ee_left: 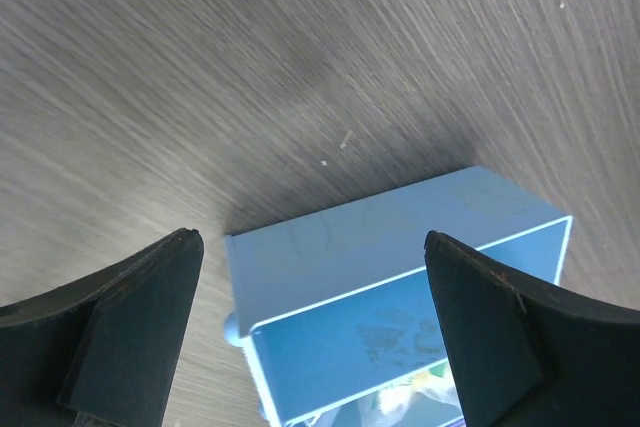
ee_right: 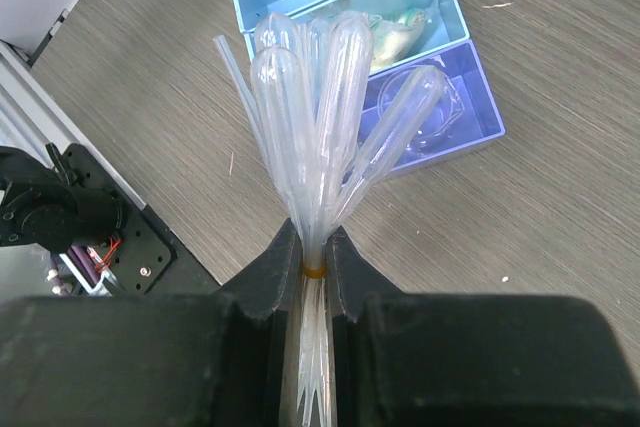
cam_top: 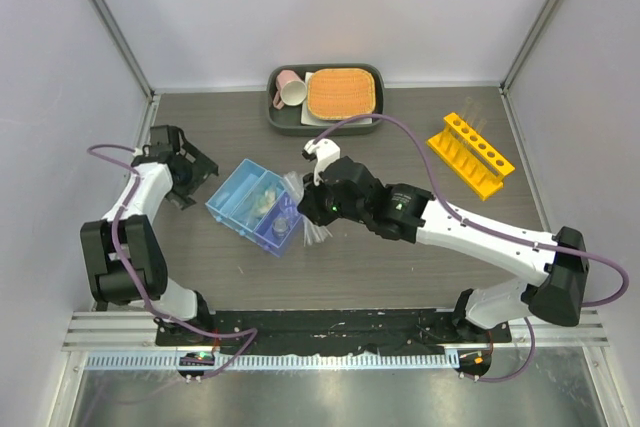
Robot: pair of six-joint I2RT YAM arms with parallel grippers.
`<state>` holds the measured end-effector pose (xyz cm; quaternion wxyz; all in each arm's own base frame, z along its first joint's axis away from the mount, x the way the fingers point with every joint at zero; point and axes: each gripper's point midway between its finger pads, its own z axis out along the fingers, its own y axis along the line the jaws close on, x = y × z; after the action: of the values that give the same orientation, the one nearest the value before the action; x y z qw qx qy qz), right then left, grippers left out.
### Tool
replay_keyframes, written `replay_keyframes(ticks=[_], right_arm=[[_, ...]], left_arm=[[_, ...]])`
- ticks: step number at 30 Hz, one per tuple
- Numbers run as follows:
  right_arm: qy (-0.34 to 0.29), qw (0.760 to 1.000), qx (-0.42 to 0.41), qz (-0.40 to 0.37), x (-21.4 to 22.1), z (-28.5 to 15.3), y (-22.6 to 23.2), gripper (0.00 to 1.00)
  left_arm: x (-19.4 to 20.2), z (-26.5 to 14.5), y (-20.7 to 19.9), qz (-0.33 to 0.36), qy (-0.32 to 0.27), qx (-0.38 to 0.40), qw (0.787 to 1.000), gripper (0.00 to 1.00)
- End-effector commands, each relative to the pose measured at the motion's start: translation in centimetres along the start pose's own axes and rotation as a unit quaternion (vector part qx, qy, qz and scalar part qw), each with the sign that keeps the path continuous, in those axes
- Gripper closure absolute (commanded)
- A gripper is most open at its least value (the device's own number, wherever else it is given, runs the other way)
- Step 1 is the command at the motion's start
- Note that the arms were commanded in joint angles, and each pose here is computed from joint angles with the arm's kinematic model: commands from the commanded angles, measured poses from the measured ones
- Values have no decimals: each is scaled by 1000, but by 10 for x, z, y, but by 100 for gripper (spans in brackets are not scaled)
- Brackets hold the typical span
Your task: Organize the chemistry lab equipment
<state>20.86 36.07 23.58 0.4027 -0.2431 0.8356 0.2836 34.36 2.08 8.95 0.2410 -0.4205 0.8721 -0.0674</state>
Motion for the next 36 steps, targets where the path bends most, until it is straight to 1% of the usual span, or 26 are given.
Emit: replay_keyframes(ticks=[1,3,7,9,13,14,19,24,25,27,28,30,34,36], right_arm=[[-43,999,-21,1,-19,-11,10,99],[-44,999,-23,3,-18,-12,10,99],[-38,999,-21,3,-10,-12,9,99],[-41,999,-20,5,-9,-14,8,99],[-39,999,-20,8,-3,-17,8,99],[-39,999,-18,7,-2,-17,7,99],[-44,999,-15,22,-2,-19,8,99],[-51,997,-2,51,-8,-14,7,99],[-50,997,3,56,-7,-12,6,99],[-48,997,6,67,-6,-9,7,99],[-51,996,10,72,-7,-8,6,99],[-49,995,14,83,-5,-4,5,99],[-51,993,21,102,-3,-1,6,99],[-49,993,27,107,0,3,6,99]], left_arm=[[3,14,-20,-45,14,48,998,3],[16,22,-17,-55,36,50,997,4],[24,31,-18,-74,44,64,994,6],[33,35,-13,-79,53,61,994,7],[47,38,-11,-95,68,81,990,8],[52,37,-13,-105,77,89,987,8],[70,30,-5,-124,81,103,984,10],[82,14,2,-143,71,127,979,11],[92,15,9,-144,77,123,979,11],[96,7,9,-145,69,137,977,11],[106,6,13,-149,76,134,977,11],[109,-4,10,-152,67,154,974,11],[130,-19,5,-149,69,181,970,14],[146,-27,-2,-131,79,195,969,15]])
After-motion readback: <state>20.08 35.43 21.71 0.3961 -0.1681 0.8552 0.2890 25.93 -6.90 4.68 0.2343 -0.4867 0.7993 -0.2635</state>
